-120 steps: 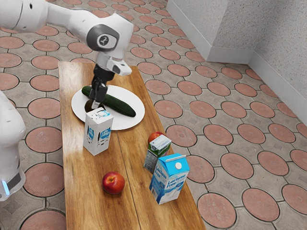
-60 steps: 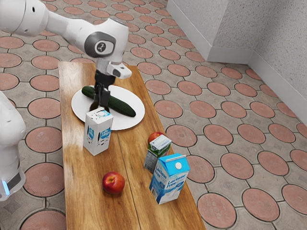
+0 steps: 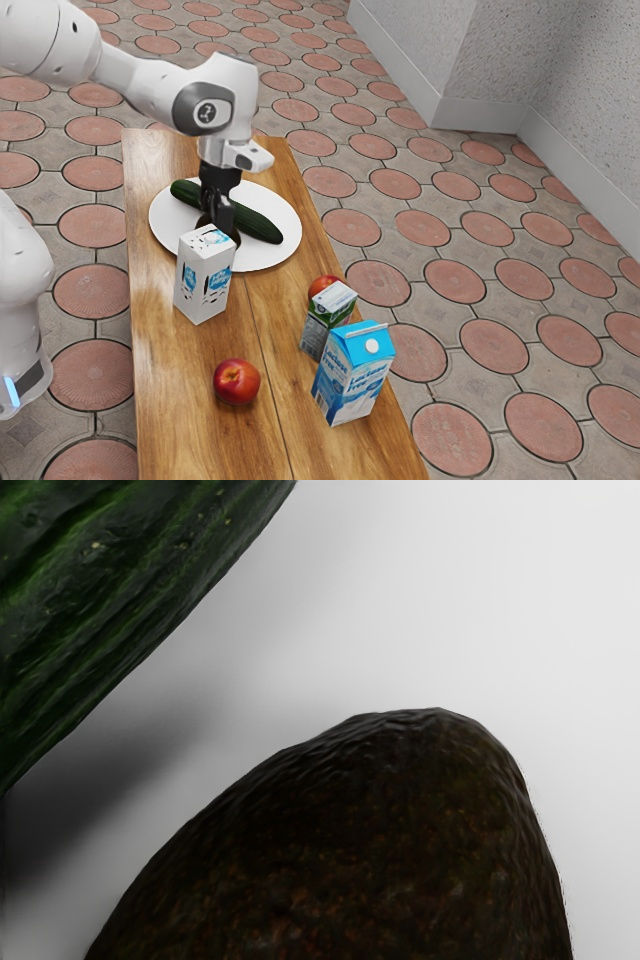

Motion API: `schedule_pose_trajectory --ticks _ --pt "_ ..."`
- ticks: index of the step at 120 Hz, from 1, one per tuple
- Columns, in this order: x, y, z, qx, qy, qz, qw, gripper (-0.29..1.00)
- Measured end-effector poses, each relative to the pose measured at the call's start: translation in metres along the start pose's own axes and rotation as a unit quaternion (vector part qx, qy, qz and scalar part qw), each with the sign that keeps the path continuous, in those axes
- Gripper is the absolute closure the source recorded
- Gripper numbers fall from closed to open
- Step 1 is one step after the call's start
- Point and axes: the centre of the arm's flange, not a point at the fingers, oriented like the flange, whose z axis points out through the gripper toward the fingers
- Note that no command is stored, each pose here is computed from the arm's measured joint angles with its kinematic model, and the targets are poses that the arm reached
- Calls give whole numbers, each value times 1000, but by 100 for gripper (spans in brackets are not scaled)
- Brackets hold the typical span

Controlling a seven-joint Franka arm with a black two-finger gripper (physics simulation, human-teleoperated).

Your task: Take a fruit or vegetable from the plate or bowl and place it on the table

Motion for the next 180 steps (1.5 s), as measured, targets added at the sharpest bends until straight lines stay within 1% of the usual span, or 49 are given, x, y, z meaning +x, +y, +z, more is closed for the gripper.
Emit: schedule_pose_trajectory --ticks 22,36,44,62,73,91,101,112,140,165,180 --pt "4 3 -11 0 19 -7 1000 32" --pt "9 1 -33 3 42 -11 999 34" --pt "9 -13 -48 3 58 -25 998 34" --pt "-3 -45 -73 27 79 -60 995 33" --pt "-18 -64 -89 45 94 -85 991 32" --pt "-51 -109 -108 59 111 -132 983 33" --pt "-62 -128 -109 74 108 -153 979 33" --pt "-58 -142 -99 89 107 -164 977 33" --pt "-60 -161 -96 125 148 -186 963 34" --pt "-53 -185 -84 137 172 -207 953 35" --pt "-47 -190 -82 143 187 -211 949 34"
